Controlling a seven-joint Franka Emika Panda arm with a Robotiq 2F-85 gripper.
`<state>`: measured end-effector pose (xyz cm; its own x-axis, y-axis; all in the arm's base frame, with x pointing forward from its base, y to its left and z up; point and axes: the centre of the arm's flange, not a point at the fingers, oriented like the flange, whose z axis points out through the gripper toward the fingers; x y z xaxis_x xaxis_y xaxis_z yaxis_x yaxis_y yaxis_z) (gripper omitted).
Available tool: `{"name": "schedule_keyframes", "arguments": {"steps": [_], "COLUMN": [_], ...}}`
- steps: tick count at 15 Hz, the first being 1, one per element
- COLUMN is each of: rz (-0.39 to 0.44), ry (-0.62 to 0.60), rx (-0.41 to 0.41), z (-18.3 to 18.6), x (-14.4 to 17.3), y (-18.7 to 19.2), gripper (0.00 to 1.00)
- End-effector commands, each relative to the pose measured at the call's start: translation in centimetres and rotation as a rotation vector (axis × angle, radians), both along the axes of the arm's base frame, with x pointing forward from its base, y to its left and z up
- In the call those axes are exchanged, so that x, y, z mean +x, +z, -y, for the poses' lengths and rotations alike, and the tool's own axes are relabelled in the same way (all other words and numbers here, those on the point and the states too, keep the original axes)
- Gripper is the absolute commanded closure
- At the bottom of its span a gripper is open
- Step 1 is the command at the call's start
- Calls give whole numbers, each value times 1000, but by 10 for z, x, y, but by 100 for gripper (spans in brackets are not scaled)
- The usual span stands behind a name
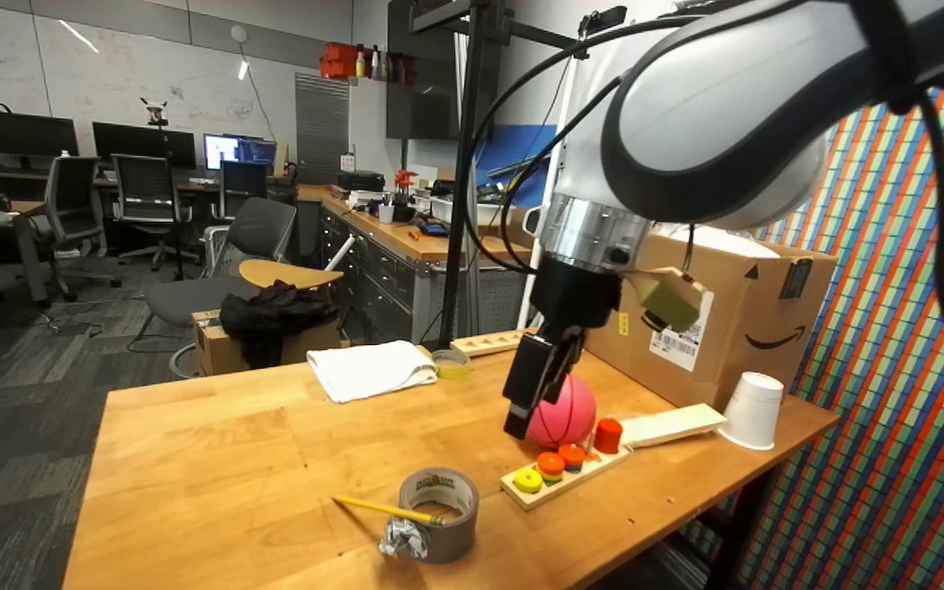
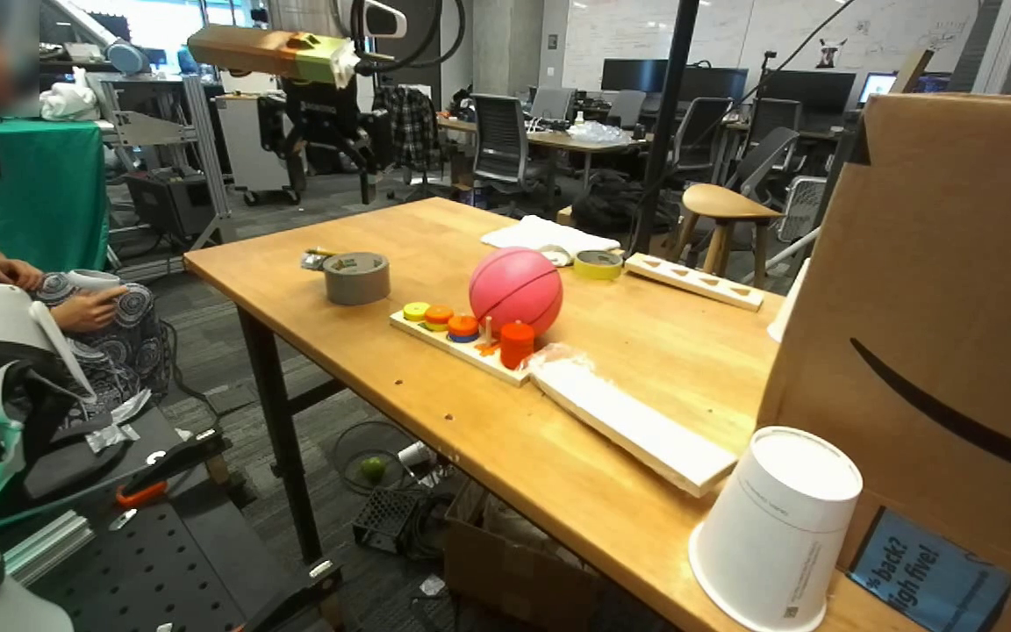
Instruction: Push the ball to the right
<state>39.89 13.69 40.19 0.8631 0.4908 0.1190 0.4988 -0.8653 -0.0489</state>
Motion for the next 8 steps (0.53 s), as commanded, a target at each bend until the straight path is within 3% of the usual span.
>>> {"name": "schedule_keyframes", "arguments": {"steps": [1, 8], "rz": [-14, -77], "ry": [34, 63], "rx": [12, 14], "z": [-34, -47], "x": [48, 88], "y": [-10, -51], "gripper": [0, 0]}}
